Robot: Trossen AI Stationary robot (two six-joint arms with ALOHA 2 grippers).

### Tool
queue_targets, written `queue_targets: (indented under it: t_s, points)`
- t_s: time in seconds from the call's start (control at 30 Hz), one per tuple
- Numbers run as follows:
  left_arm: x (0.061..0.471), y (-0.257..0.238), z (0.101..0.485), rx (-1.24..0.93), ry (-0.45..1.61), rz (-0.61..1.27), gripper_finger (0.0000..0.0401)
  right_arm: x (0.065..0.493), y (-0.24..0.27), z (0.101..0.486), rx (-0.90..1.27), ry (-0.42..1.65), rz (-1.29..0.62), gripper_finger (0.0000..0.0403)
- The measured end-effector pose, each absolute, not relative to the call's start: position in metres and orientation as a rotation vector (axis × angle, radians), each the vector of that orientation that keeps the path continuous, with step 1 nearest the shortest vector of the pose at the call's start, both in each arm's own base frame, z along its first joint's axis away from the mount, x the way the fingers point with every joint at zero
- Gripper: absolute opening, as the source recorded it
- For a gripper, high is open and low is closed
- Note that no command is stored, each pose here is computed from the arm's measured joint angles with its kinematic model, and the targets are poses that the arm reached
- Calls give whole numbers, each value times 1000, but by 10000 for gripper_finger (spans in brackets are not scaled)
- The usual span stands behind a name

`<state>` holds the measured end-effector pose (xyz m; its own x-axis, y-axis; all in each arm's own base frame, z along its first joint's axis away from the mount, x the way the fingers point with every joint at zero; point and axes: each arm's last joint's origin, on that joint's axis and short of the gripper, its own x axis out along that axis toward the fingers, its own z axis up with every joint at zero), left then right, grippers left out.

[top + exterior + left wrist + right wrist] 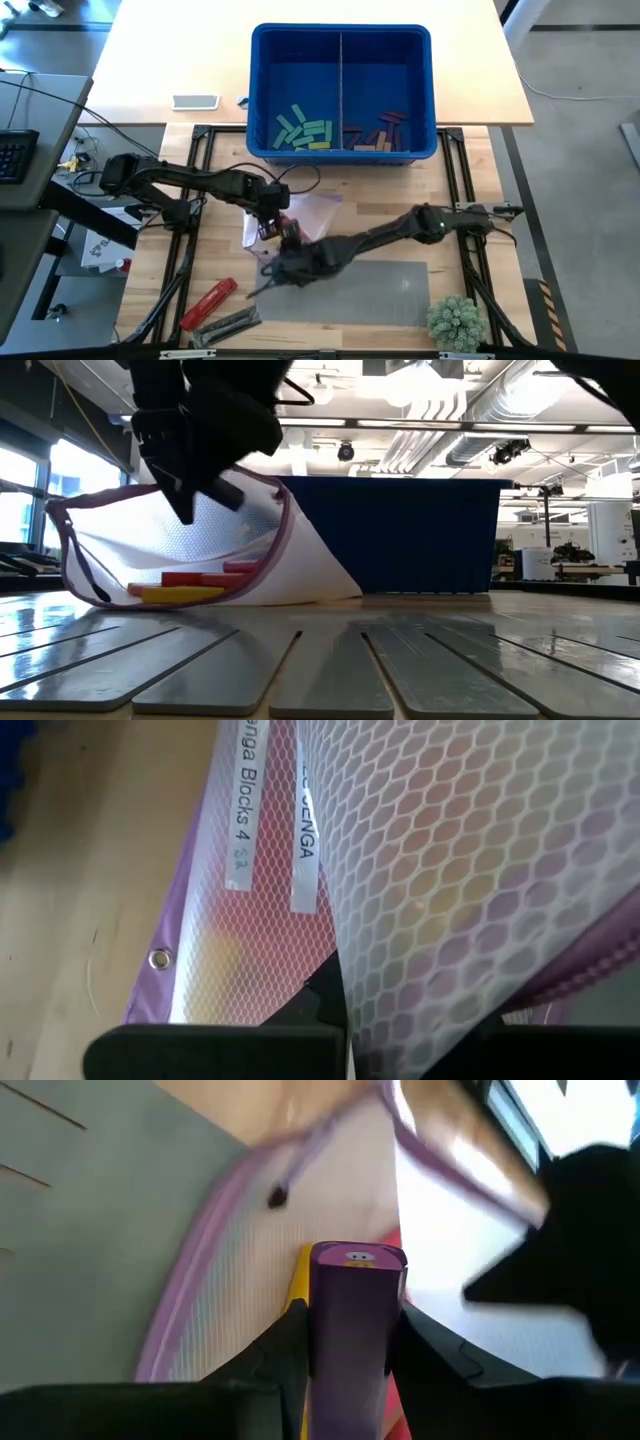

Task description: Sort blocks

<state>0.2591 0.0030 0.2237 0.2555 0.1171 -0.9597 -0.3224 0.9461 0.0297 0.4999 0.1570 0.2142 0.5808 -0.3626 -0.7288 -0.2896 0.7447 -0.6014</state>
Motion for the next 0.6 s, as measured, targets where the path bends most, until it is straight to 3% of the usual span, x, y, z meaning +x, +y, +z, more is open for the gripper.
queue_targets:
  t_s: [0.23, 0.6]
  points:
    - [259, 3, 224, -180, 1277, 307, 0, 498, 135, 208, -535, 1090, -20, 131]
    - [259, -12, 224, -266, 1293, 216, 0, 472, 120, 204, -557, 1354, -150, 157]
